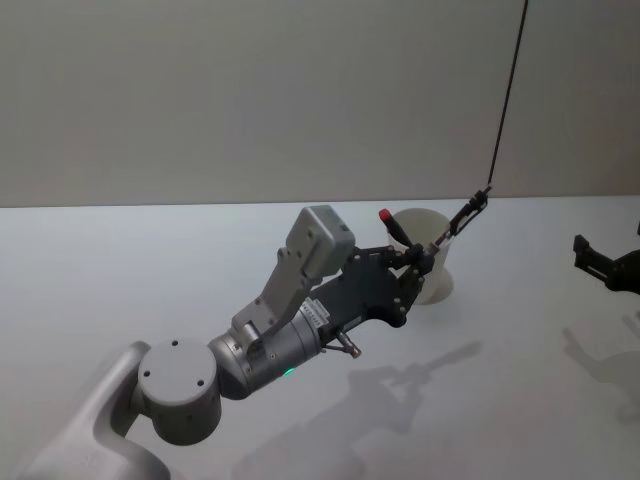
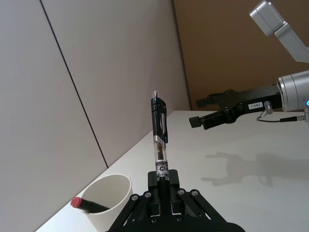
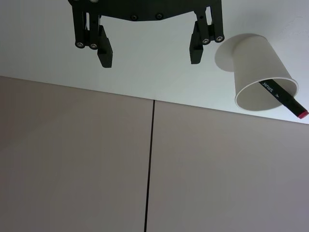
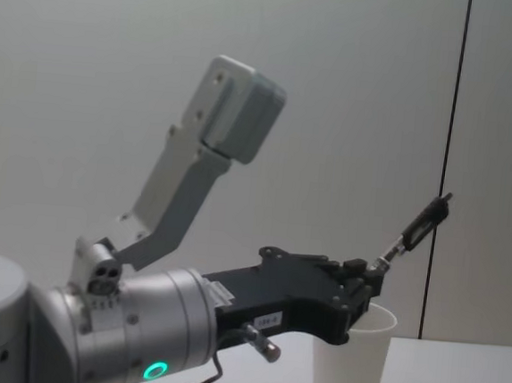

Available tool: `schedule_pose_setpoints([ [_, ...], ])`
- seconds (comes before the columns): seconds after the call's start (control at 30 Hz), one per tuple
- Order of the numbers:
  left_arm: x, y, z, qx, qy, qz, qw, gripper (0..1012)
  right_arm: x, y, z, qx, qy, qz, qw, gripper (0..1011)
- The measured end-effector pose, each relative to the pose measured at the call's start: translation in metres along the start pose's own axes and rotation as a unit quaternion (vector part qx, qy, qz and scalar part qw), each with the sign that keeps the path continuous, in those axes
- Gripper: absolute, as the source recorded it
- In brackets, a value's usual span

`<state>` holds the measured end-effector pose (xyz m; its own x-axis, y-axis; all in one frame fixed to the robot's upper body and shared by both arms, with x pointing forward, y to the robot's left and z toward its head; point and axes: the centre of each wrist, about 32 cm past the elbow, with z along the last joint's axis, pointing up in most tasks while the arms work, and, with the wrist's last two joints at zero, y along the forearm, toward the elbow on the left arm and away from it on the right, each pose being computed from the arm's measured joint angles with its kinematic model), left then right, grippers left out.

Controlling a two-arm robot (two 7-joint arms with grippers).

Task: Place the pen into the pen holder.

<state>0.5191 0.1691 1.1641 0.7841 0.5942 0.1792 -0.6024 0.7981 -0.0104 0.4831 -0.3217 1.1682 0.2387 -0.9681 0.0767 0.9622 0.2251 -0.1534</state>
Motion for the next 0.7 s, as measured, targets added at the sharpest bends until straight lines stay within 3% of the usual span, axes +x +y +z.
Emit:
schedule_pose_setpoints([
  [0.33,0.0057,-0.0138,0.0081,0.015,-0.016,-0.019,0.9996,137,0.0,0.0,0.0,0.0,0.0,0.0,1.0,1002],
  [0.7,0.0055,-0.0272,0.0127,0.022,-0.029,-0.034,0.9987,137,0.0,0.0,0.0,0.0,0.0,0.0,1.0,1002],
])
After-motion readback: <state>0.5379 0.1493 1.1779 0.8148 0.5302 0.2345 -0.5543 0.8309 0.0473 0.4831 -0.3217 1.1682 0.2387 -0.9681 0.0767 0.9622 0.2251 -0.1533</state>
